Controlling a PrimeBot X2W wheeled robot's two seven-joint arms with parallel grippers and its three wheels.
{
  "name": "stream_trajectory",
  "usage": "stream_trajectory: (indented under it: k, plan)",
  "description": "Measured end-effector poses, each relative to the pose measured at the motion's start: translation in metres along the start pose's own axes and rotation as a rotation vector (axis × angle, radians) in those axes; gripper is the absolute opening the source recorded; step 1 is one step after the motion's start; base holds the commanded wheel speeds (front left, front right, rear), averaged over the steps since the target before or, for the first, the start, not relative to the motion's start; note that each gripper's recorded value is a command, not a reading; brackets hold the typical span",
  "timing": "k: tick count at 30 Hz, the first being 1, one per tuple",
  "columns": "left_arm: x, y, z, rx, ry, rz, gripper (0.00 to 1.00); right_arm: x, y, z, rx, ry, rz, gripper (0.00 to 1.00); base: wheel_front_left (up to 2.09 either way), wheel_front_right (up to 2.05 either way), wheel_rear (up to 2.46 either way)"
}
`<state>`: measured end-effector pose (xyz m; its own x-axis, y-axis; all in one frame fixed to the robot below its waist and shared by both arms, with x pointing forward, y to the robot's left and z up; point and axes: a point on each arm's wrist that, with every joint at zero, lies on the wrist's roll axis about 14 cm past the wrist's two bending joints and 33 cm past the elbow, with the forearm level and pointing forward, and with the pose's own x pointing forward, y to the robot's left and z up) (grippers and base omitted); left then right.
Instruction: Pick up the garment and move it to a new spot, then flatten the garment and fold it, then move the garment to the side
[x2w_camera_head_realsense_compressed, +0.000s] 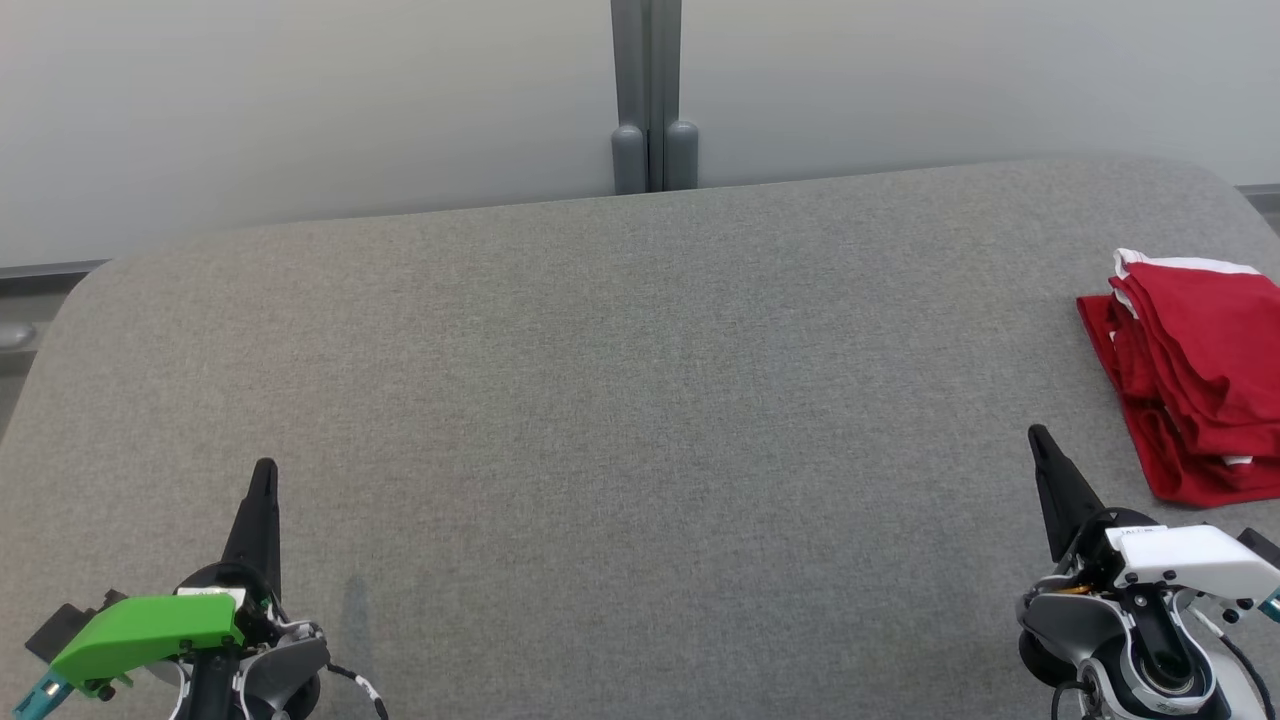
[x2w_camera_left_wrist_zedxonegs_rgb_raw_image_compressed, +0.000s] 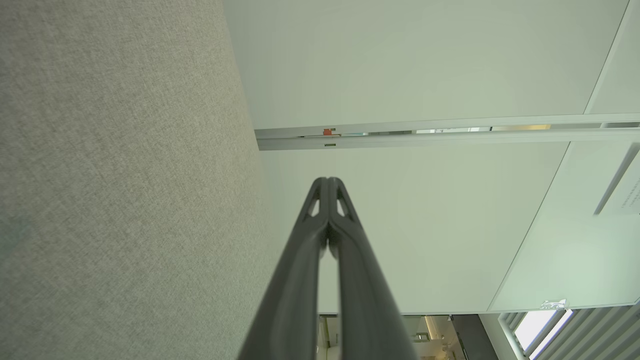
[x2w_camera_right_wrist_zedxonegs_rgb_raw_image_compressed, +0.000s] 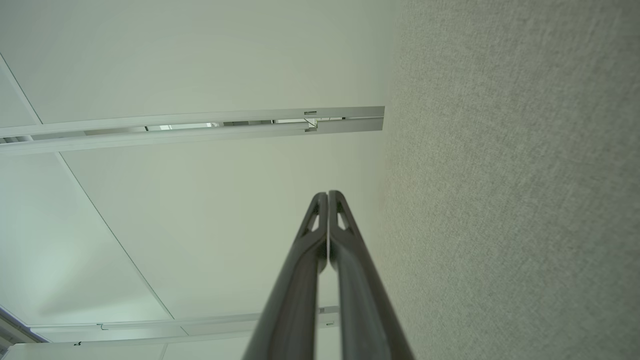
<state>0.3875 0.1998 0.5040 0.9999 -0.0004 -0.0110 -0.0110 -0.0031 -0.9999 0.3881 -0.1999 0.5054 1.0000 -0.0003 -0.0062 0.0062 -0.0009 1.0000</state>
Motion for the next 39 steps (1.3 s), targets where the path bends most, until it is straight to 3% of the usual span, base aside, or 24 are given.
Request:
stream_trajectory:
  k: [39]
  plan:
    - [0.0000,0.0000,0.0000,0.000,0.000,0.000,0.00,0.0000,0.0000,-0.0001,0.000,0.000,0.000,0.00,0.00,0.00,0.00]
